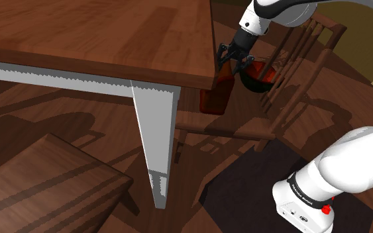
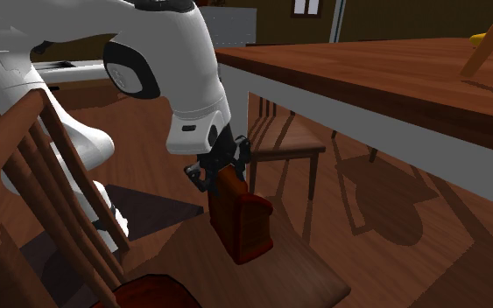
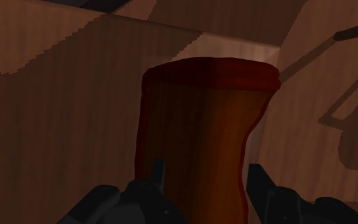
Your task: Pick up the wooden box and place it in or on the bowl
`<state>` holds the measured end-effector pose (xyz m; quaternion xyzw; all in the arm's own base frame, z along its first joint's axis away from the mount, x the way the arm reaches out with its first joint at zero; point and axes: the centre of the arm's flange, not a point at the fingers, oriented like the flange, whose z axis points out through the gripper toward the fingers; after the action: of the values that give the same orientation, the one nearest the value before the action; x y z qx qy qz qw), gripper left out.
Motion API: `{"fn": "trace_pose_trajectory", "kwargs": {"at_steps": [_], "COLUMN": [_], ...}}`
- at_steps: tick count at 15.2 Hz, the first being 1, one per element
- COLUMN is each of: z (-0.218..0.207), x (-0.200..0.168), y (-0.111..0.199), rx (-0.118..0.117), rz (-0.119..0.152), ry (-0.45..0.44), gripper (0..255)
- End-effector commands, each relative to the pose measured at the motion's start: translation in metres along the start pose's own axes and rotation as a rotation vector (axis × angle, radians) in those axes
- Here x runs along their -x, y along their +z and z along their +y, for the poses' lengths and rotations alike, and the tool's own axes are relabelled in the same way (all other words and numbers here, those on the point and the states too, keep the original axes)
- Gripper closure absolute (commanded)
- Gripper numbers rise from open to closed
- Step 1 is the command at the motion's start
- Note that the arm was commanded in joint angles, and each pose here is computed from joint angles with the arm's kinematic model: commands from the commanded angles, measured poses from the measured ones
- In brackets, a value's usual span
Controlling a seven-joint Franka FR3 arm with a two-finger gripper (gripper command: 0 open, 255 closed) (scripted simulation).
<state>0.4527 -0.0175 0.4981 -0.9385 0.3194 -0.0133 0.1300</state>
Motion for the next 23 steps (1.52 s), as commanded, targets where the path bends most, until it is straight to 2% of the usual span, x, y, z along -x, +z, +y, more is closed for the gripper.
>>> {"fn": "trace_pose_trajectory", "kwargs": {"at_steps": [1, 23], "z": [-0.001, -0.031], "x": [0.0, 0.007], "y": [-0.005, -0.117], "rx": [0.0, 0.0], "rz": [-0.001, -0.001], "ry": [0.0, 0.0], "gripper": [255, 255]}}
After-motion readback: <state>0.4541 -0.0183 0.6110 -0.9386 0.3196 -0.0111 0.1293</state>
